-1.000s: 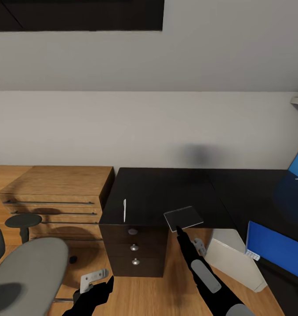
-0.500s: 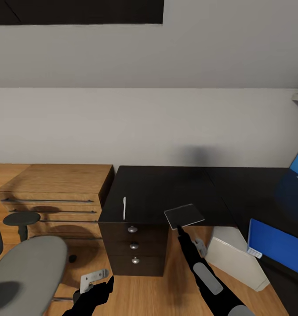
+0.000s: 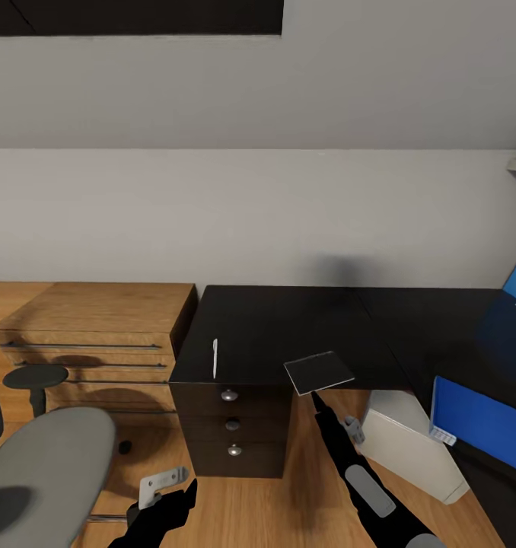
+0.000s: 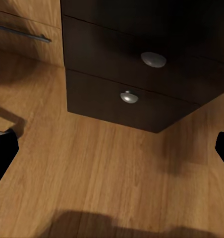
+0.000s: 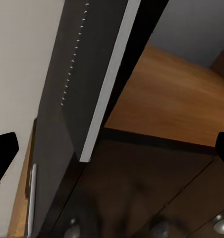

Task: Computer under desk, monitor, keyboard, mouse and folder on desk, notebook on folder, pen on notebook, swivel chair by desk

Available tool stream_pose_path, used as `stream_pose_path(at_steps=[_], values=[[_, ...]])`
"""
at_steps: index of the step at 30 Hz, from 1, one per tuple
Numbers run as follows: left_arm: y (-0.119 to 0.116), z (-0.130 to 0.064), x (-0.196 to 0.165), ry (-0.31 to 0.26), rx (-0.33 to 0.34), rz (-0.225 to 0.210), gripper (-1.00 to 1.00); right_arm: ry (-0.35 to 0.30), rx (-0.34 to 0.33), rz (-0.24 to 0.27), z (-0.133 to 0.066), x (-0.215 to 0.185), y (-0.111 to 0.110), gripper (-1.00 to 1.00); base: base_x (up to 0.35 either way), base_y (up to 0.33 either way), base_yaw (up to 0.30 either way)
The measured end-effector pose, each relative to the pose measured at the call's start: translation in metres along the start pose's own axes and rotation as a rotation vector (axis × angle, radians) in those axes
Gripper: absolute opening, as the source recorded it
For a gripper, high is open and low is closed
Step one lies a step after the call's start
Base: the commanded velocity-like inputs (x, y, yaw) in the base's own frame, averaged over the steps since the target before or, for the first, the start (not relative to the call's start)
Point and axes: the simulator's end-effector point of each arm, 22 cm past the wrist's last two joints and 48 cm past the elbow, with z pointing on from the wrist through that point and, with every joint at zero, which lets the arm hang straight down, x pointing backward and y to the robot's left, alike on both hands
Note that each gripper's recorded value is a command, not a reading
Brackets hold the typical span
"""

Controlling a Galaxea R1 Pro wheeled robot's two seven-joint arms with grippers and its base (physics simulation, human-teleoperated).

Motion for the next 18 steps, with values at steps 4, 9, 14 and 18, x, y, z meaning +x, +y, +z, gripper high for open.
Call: stream_pose_path(at_steps=[4, 9, 14, 18], values=[[0.0004, 0.0006, 0.0024, 0.005, 0.000, 0.003, 1.00, 0.001, -0.011, -0.001, -0.0002, 0.0000, 0.0019, 1.00, 0.000, 0.000, 0.000], [0.0007, 0.0009, 0.0029, 0.006, 0.002, 0.002, 1.00, 0.002, -0.013, 0.000, -0.0003, 0.0007, 0.0025, 1.00, 0.007, 0.000, 0.000], [0.0002, 0.0009, 0.0036, 0.007, 0.004, 0.004, 1.00, 0.002, -0.014, 0.000, -0.0004, 0.0010, 0.0029, 1.00, 0.134, 0.000, 0.000], [0.0001, 0.0010, 0.0034, 0.007, 0.004, 0.005, 1.00, 0.002, -0.013, 0.001, -0.0004, 0.0011, 0.0023, 1.00, 0.045, 0.000, 0.000]])
